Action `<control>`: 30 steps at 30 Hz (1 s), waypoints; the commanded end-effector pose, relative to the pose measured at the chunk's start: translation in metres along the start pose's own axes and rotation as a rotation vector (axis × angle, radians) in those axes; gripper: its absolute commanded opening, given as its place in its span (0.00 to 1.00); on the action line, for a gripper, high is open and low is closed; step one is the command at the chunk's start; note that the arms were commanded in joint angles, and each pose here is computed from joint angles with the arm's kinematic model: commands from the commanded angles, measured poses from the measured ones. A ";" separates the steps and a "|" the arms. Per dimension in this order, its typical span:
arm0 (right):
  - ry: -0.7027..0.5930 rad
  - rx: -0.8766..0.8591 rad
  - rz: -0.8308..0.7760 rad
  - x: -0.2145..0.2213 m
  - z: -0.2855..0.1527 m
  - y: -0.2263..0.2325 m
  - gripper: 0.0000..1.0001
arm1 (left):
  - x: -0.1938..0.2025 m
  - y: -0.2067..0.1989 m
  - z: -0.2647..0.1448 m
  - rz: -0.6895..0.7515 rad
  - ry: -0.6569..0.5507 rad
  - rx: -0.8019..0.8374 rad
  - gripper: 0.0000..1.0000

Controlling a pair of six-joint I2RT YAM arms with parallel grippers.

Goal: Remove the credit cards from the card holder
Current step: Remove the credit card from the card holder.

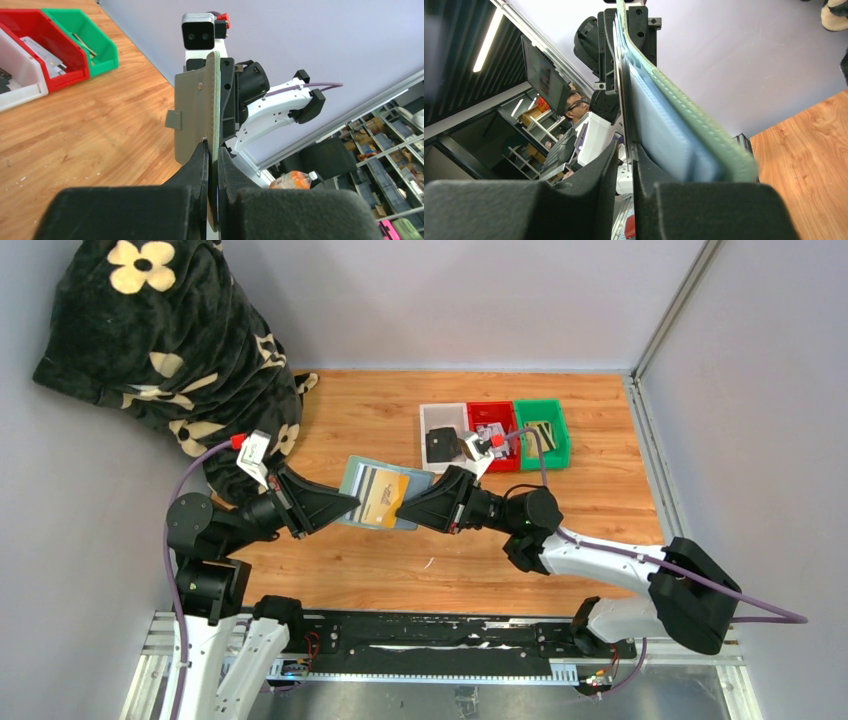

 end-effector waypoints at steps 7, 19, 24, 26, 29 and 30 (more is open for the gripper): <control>0.022 -0.064 -0.043 -0.007 0.018 0.022 0.36 | -0.008 -0.011 -0.003 0.055 -0.035 0.020 0.00; 0.033 -0.018 -0.047 -0.012 0.007 0.017 0.00 | -0.011 -0.012 -0.003 0.072 -0.040 0.021 0.00; 0.043 0.056 -0.063 -0.011 -0.015 0.008 0.00 | -0.015 -0.011 -0.003 0.091 -0.047 0.001 0.00; 0.034 0.084 -0.067 -0.015 -0.026 0.004 0.00 | -0.016 -0.012 -0.003 0.100 -0.047 -0.003 0.00; 0.012 0.115 -0.074 -0.025 -0.040 0.005 0.00 | -0.017 -0.012 -0.004 0.113 -0.050 -0.011 0.00; 0.011 0.128 -0.079 -0.029 -0.045 0.006 0.00 | -0.017 -0.012 -0.004 0.118 -0.050 -0.013 0.00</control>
Point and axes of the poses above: each gripper's point midway between its finger pads, its own z axis out along the fingers, its own y axis along the line the jaws close on, x = y × z, the point moved 2 cm from there along -z, back along the fingers, and after that the axes turned 14 degrees about z, right-handed, at the moved point
